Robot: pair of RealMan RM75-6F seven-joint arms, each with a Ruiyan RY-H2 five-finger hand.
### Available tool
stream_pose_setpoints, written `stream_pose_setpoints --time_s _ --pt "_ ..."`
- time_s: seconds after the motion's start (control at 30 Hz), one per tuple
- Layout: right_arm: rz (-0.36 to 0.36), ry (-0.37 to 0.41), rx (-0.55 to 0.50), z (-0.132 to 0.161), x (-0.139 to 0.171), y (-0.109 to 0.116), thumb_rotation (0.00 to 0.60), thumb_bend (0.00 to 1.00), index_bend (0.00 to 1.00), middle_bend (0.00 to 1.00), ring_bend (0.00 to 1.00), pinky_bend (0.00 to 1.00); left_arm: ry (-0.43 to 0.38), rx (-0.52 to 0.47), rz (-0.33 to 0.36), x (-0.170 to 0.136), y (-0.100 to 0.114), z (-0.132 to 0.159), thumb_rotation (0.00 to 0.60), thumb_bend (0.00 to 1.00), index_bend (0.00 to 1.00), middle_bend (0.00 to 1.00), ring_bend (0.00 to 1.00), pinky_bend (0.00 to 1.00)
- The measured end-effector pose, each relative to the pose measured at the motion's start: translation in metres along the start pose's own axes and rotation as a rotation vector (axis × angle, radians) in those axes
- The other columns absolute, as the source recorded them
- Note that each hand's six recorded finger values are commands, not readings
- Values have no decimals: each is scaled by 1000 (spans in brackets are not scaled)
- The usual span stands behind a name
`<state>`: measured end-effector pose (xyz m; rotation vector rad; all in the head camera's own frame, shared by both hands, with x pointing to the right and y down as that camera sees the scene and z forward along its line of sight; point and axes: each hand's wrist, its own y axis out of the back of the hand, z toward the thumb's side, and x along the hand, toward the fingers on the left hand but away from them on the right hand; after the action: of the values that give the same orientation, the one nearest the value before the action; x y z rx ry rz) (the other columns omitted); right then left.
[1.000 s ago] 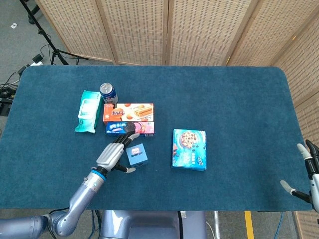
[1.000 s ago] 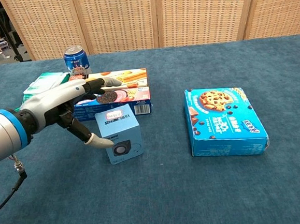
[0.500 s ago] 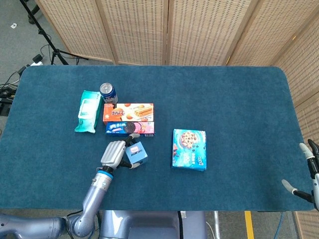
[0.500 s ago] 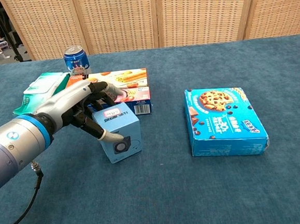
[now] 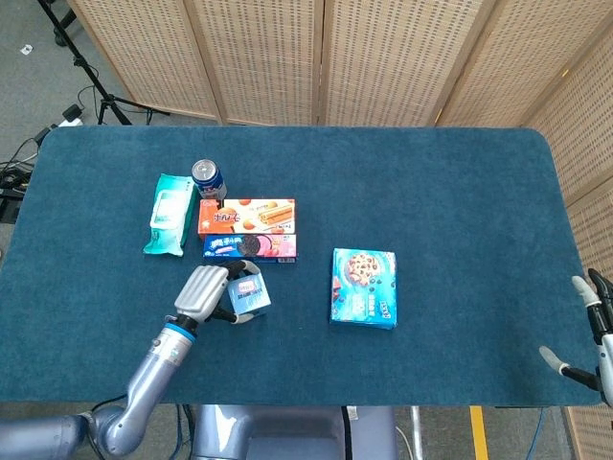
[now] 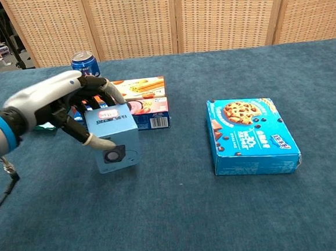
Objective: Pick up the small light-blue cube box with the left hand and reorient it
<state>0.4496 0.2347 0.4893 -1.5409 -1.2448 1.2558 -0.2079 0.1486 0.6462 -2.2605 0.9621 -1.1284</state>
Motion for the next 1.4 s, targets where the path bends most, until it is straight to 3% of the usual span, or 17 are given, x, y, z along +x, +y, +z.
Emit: stream_pose_setpoints --time_s 0.13,0.27,0.57,0.77,0.87,1.1,1.3,1.37,1.4 --pt "4 1 11 2 0 -2 600 0 0 0 0 0 -50 73 -25 -17 33 -17 600 0 516 473 441 490" --pt "13 6 25 5 -1 -6 600 0 0 0 0 0 -94 52 -76 -37 52 -32 600 0 516 473 441 490" --pt "20 6 40 10 -1 -11 600 0 0 0 0 0 -99 -74 -262 -88 63 -91 600 0 517 473 441 490" --pt "25 0 42 10 -3 -12 600 0 0 0 0 0 -68 -36 -368 -108 70 -139 600 0 517 473 441 490" --pt "24 -4 42 9 -4 -12 600 0 0 0 0 0 -73 -10 -409 -109 65 -149 600 0 517 473 441 490" --pt "22 -9 42 8 -4 -12 600 0 0 0 0 0 -94 17 -383 -98 63 -154 600 0 517 473 441 490" --pt "28 -6 48 10 -4 -14 600 0 0 0 0 0 -130 123 -328 -87 58 -153 600 0 517 468 440 490" --pt "31 -5 50 10 -4 -15 600 0 0 0 0 0 -137 156 -312 -83 53 -153 600 0 516 400 389 483" --pt "32 -5 50 10 -4 -15 600 0 0 0 0 0 -136 169 -304 -82 53 -154 600 0 501 307 302 444"
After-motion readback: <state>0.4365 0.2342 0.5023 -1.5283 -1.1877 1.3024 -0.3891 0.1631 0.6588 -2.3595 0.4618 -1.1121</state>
